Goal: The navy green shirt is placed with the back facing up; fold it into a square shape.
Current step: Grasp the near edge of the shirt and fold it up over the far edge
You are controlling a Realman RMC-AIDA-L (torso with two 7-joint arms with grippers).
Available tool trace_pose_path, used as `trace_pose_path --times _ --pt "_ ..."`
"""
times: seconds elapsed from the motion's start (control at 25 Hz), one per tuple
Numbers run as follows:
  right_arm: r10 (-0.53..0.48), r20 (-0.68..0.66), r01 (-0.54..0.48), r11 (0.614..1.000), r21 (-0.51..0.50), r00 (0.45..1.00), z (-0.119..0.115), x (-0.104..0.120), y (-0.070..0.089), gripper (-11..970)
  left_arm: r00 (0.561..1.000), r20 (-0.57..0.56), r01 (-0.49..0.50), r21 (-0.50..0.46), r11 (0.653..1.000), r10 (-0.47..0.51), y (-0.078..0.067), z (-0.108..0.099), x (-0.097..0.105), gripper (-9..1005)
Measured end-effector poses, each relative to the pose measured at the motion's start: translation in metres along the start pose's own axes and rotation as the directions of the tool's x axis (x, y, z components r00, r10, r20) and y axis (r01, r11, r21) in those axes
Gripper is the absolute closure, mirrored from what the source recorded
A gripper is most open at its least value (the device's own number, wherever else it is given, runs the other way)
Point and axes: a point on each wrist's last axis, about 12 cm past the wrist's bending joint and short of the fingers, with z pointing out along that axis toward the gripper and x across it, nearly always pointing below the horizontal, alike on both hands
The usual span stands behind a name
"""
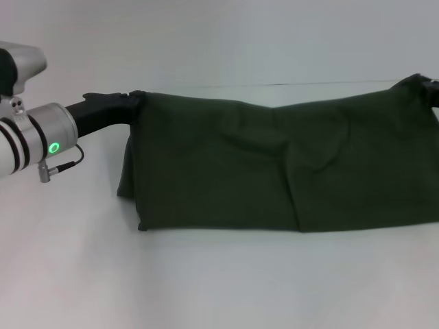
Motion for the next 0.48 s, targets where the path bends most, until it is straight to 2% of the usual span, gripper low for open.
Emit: trace_pose_path --times 0.48 --pt "-0.006 -0.024 0.007 0.999 0.037 1.000 0.0070 0.0106 0.0056 871 1.000 -0.011 0.005 -0.045 0.999 -0.006 0.0013 0.0053 0.0027 977"
